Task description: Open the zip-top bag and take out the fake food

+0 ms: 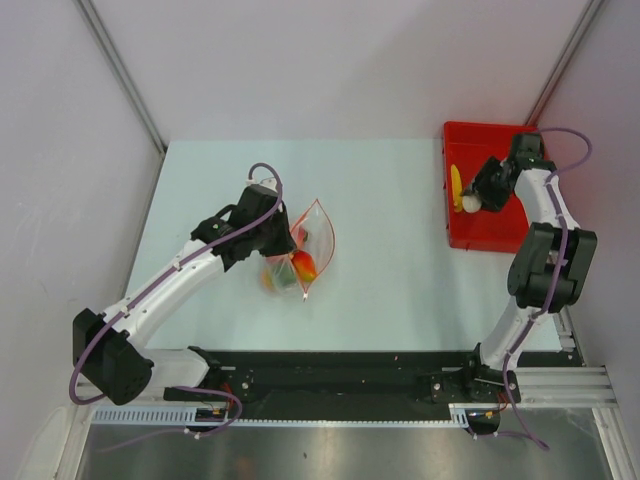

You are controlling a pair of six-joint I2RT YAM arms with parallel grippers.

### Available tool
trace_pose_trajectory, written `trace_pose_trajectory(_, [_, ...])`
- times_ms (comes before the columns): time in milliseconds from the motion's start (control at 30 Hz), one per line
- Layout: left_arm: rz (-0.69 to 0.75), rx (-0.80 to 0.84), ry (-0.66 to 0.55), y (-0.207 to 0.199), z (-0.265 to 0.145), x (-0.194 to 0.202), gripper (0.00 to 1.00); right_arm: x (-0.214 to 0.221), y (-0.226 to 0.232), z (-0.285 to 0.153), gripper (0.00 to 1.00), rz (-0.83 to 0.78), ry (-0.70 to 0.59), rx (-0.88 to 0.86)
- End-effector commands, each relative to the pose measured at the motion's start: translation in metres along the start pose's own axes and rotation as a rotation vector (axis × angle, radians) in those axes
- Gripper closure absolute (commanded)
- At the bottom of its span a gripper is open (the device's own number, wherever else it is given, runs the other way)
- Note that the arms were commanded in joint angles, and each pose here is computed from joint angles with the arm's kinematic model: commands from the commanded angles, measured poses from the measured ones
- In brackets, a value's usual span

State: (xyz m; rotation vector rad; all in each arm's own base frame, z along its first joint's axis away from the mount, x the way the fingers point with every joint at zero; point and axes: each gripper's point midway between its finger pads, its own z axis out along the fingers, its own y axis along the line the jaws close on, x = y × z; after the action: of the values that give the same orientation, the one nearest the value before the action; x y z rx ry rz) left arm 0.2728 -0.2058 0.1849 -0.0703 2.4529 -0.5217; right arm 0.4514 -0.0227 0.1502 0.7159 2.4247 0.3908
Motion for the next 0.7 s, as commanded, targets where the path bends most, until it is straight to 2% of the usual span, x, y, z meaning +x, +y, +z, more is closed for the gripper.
trace_pose_trajectory(0, [0.017, 0.054, -0.024, -0.013, -0.011, -0.009, 1.0, -0.011, -0.041, 0.015, 0.54, -0.009, -0.008, 0.101])
trace_pose_trajectory(67, [0.018, 0.056, -0.023, -0.013, -0.01, -0.009, 1.0, -0.004, -0.056, 0.026, 0.51, 0.005, 0.03, 0.129])
trace_pose_trajectory(200, [0.022, 0.071, -0.014, -0.017, -0.008, -0.009, 1.0, 0.003, -0.074, 0.041, 0.36, 0.006, 0.081, 0.158])
trace_pose_trajectory(333, [0.022, 0.083, -0.011, -0.02, -0.008, -0.01, 1.0, 0.004, -0.082, 0.041, 0.22, -0.005, 0.088, 0.202])
trace_pose_trajectory(433, [0.022, 0.085, -0.011, -0.021, -0.009, -0.011, 1.0, 0.001, -0.083, 0.03, 0.16, -0.009, 0.077, 0.234])
trace_pose_trajectory(533, [0.023, 0.082, -0.021, -0.021, -0.011, -0.013, 1.0, -0.002, -0.062, 0.005, 0.12, -0.038, 0.028, 0.218])
trace_pose_trajectory(567, [0.023, 0.081, -0.024, -0.02, -0.012, -0.013, 1.0, -0.007, -0.047, -0.014, 0.12, -0.06, -0.024, 0.198])
trace_pose_trajectory(633, [0.02, 0.076, -0.025, -0.019, -0.012, -0.013, 1.0, 0.0, -0.028, -0.028, 0.12, -0.092, -0.05, 0.188])
trace_pose_trajectory(667, [0.019, 0.075, -0.024, -0.019, -0.012, -0.012, 1.0, 0.011, -0.004, -0.035, 0.12, -0.142, -0.056, 0.158])
